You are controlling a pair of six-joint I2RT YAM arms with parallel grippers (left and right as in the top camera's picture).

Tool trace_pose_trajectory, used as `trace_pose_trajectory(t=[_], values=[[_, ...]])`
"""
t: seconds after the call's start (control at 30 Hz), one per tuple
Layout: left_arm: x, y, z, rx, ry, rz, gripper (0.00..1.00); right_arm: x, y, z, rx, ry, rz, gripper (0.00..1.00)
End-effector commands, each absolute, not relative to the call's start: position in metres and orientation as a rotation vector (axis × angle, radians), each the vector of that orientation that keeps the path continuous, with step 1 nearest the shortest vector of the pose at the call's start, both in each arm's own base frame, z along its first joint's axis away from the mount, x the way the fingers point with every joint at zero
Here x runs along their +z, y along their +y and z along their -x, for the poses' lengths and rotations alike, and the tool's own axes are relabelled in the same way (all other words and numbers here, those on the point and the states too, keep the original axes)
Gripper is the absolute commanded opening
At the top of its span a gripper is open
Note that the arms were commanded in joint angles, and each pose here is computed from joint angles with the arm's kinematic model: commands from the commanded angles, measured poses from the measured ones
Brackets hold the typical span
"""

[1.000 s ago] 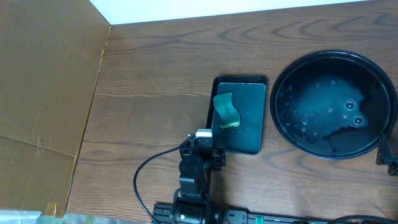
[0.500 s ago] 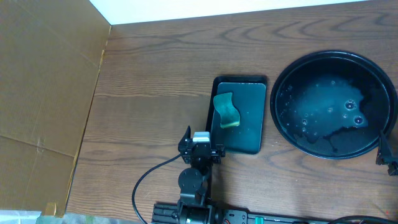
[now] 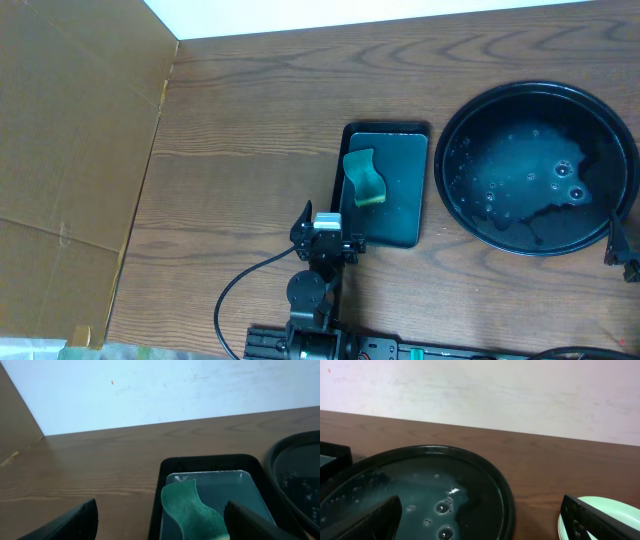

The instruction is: Clean dirty plates on tray and stack at the side

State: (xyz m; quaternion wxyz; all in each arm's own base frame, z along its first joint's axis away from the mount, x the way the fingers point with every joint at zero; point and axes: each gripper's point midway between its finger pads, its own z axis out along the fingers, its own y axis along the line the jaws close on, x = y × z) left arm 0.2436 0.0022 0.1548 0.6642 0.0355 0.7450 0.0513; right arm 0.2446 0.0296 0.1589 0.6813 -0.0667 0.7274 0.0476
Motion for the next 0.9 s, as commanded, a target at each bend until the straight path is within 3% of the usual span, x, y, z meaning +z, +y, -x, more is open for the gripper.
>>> trace_pose_trajectory(t=[0.0,0.2,0.87], values=[[0.136,0.005,-0.244,0.124,1.726,-0.072,0.81,0.159,0.027,-0.244,0.091,1.629,0.147,0.99],[0.138,0.019,-0.243,0.061,1.712,0.142,0.81,0.159,0.027,-0.244,0.091,1.629,0.148,0.99],[0.138,0.020,-0.243,0.079,1.713,0.134,0.81,0.159,0.027,-0.244,0.091,1.629,0.148,0.99]])
